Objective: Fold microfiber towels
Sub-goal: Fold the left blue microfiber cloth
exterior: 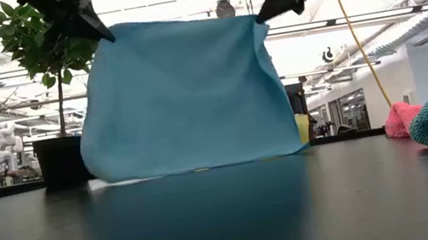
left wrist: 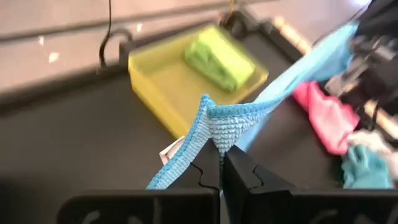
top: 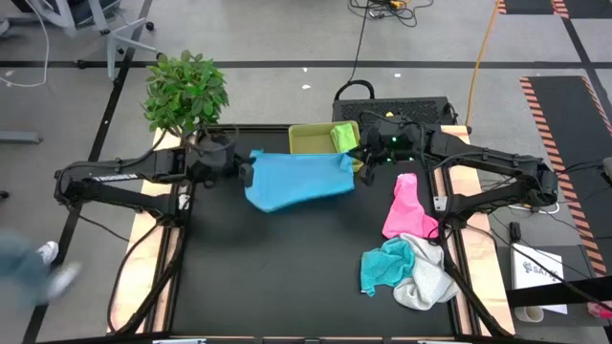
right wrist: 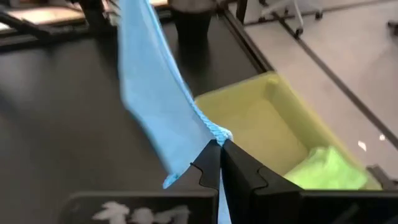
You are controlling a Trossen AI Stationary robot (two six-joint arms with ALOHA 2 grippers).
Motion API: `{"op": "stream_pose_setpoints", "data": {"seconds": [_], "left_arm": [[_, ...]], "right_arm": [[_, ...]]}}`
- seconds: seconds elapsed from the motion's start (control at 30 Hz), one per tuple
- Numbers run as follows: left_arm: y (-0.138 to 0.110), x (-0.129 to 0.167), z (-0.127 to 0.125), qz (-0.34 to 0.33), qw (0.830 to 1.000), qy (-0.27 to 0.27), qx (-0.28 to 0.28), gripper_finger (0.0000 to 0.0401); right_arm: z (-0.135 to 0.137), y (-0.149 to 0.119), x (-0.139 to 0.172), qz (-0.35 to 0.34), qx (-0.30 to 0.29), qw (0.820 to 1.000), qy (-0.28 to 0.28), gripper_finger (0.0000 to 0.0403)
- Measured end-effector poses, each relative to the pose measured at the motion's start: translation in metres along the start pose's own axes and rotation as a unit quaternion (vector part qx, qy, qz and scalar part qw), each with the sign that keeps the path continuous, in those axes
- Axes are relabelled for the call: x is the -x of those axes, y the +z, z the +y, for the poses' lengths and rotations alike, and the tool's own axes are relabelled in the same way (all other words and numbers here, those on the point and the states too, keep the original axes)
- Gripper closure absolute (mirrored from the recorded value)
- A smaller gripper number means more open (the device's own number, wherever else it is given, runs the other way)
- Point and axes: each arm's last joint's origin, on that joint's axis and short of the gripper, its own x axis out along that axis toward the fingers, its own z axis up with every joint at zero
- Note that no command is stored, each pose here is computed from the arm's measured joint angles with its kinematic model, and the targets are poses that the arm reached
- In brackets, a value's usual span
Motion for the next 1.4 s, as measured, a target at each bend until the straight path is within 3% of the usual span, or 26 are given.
{"op": "stream_pose_setpoints", "data": {"seconds": [0.13, 0.27, 0.47, 0.7, 0.9, 1.07, 1.27, 1.4], "left_arm": [[0.011, 0.006, 0.007, -0.031, 0.999, -0.003, -0.012, 0.0400], [0.009, 0.010, 0.011, -0.009, 1.000, -0.013, -0.022, 0.0400], [-0.009, 0.014, 0.011, 0.068, 0.998, -0.009, -0.015, 0.0400], [-0.035, 0.028, -0.004, 0.147, 0.988, -0.036, 0.021, 0.0400], [-0.067, 0.026, -0.032, 0.212, 0.976, -0.044, 0.036, 0.0400], [-0.105, 0.012, -0.057, 0.275, 0.961, -0.005, 0.034, 0.0400], [-0.145, 0.001, -0.076, 0.358, 0.931, 0.028, 0.065, 0.0399], [-0.162, -0.001, -0.090, 0.376, 0.923, 0.011, 0.078, 0.0399]], "right_arm": [[0.001, 0.012, 0.008, -0.022, 0.004, 1.000, 0.003, 0.0403], [0.013, 0.014, 0.011, -0.011, 0.007, 0.999, 0.031, 0.0403], [0.039, -0.001, 0.009, 0.060, -0.028, 0.993, 0.102, 0.0403], [0.078, -0.036, -0.005, 0.113, -0.087, 0.969, 0.200, 0.0403], [0.109, -0.077, -0.019, 0.140, -0.146, 0.948, 0.245, 0.0403], [0.128, -0.103, -0.023, 0.143, -0.188, 0.930, 0.281, 0.0403], [0.142, -0.125, -0.020, 0.170, -0.214, 0.914, 0.299, 0.0403], [0.150, -0.137, -0.016, 0.198, -0.210, 0.904, 0.315, 0.0403]]}}
